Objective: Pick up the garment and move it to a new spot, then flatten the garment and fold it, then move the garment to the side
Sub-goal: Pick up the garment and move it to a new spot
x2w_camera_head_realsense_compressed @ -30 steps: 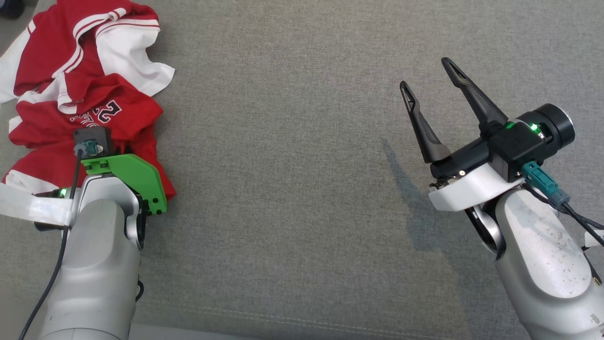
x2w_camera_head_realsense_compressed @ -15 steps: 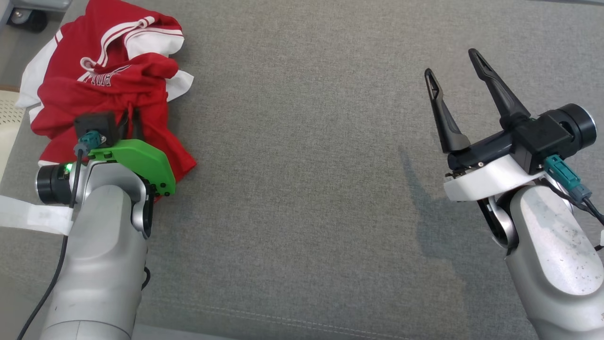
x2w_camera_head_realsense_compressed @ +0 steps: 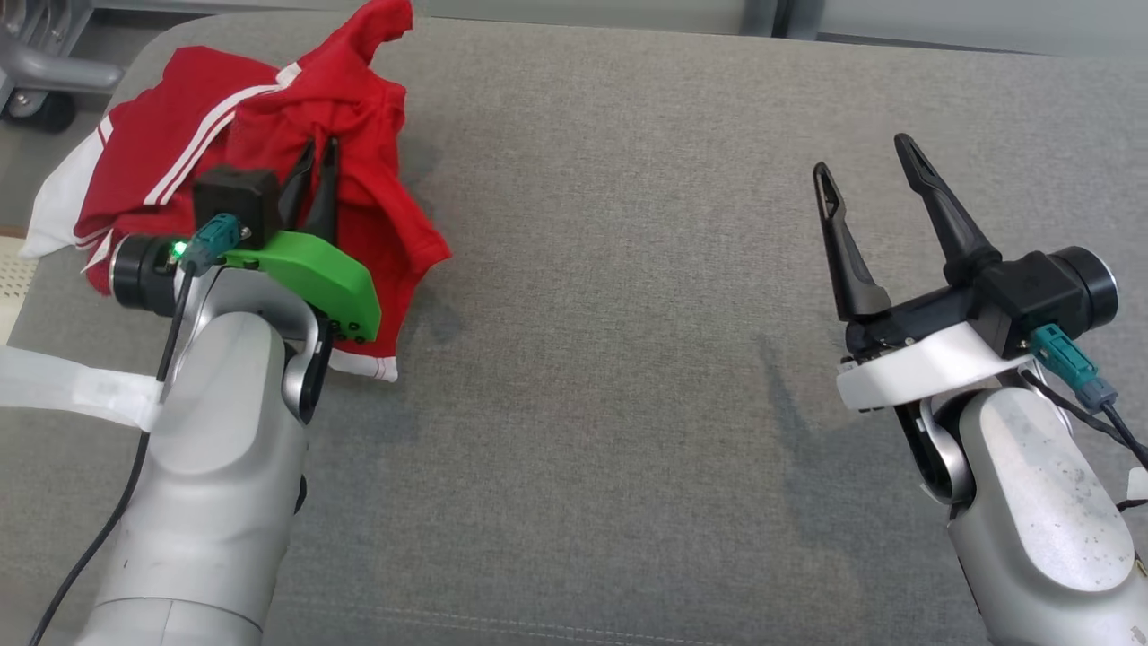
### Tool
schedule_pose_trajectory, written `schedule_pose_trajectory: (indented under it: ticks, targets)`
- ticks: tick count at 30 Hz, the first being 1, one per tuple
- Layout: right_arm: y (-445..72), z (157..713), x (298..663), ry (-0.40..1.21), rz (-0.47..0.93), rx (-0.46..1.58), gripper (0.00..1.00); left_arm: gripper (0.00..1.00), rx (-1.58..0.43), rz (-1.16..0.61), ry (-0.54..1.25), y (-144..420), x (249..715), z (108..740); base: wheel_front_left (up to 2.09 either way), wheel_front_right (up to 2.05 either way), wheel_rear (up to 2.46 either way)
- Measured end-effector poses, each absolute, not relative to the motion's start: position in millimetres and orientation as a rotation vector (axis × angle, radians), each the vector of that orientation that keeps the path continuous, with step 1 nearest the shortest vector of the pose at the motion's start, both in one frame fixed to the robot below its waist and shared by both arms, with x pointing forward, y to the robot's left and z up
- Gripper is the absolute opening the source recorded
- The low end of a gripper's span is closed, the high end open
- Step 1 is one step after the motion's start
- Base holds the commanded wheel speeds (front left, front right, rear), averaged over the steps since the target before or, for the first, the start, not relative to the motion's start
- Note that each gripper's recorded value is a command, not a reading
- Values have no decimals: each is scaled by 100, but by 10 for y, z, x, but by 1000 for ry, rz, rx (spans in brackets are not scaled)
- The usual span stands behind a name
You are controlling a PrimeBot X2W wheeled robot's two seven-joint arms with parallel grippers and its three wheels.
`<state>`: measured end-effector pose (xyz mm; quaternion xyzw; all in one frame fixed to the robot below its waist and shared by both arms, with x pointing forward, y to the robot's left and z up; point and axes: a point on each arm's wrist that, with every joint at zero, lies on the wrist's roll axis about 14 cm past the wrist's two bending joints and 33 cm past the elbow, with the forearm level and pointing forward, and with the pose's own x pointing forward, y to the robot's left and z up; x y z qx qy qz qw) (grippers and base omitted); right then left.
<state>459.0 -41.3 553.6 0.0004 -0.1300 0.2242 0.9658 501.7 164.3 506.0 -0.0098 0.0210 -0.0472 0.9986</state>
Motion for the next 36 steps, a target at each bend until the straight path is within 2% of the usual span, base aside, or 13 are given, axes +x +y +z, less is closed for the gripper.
schedule_pose_trajectory:
  ticks: [7,12,22,32,33,34,35,36]
  targets:
    - [-735,5582,4460,-261,357,-13,100,0,-68,-328,-85,857,5054,5489,0,0,0]
    - [-969,5598,4358,-258,289,-18,100,0,-81,-474,-95,330,4978,5525,0,0,0]
    - [-1432,5555,4132,-232,146,-27,100,0,-68,-737,139,-600,4567,4861,0,0,0]
    - [-1611,5462,3945,-190,90,-23,100,0,-74,-828,231,-1119,4431,4599,0,0,0]
    - [-1629,5444,3924,-183,85,-23,100,25,-76,-828,239,-1154,4429,4575,0,0,0]
    - [-1644,5429,3903,-177,83,-19,100,42,-76,-829,247,-1188,4426,4548,0,0,0]
    - [-1666,5416,3883,-171,76,-20,100,76,-76,-832,253,-1226,4422,4531,0,0,0]
    - [-1696,5407,3862,-167,66,-19,100,100,-80,-839,257,-1268,4413,4521,0,0,0]
